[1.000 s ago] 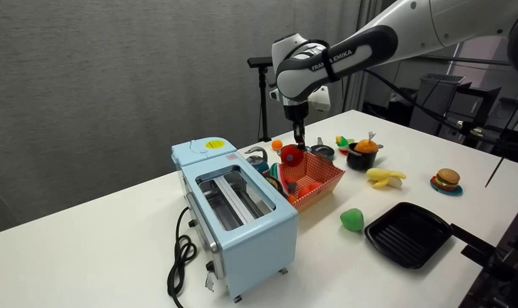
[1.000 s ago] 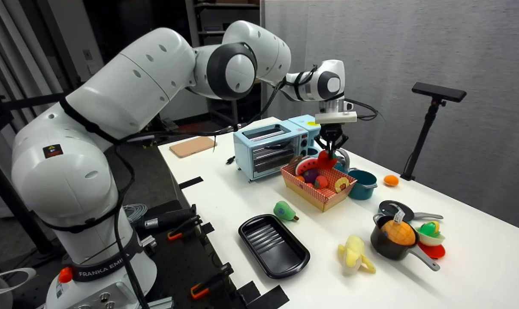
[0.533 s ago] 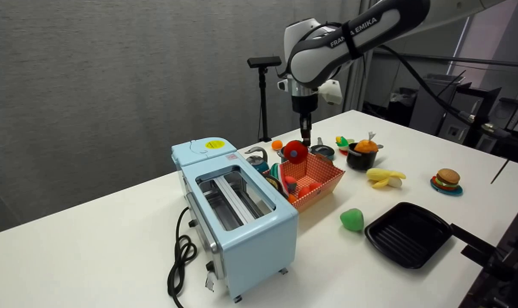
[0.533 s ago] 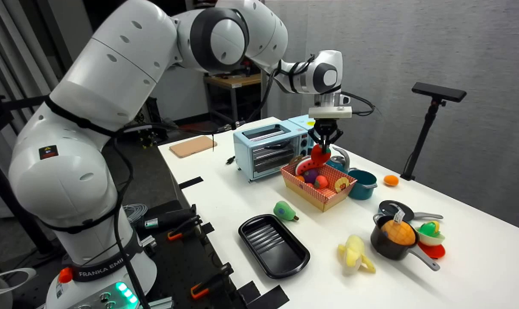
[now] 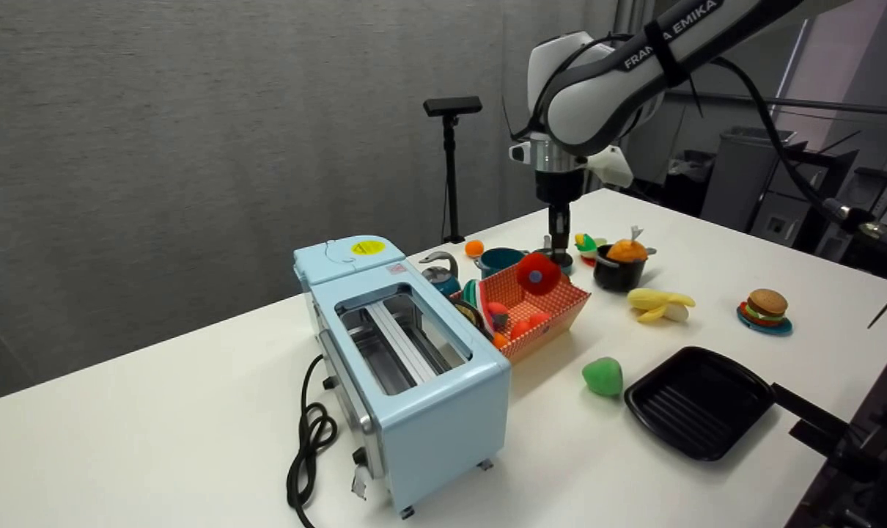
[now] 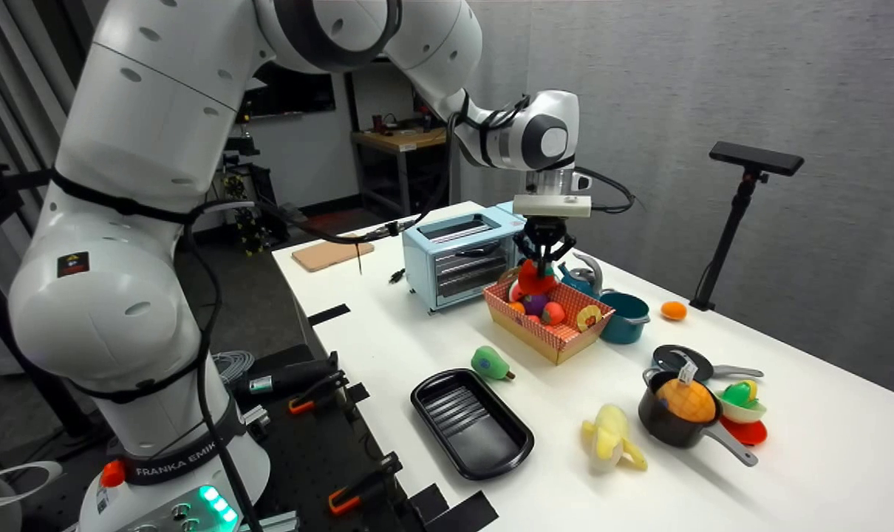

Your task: Put the red plush toy on the black tray

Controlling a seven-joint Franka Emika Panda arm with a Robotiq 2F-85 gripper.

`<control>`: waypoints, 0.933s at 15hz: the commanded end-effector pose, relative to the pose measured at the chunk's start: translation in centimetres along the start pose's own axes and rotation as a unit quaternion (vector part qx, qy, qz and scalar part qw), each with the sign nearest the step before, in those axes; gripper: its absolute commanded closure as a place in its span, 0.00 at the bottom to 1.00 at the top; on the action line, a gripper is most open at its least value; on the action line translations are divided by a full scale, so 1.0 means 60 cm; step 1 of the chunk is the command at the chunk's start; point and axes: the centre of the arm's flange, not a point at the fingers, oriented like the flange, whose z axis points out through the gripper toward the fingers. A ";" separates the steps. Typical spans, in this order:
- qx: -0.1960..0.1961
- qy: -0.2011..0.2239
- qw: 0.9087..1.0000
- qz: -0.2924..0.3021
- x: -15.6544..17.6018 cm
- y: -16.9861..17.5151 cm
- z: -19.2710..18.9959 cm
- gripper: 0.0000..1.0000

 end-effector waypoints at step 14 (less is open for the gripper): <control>0.021 -0.034 0.999 0.017 -0.355 -0.204 0.110 0.72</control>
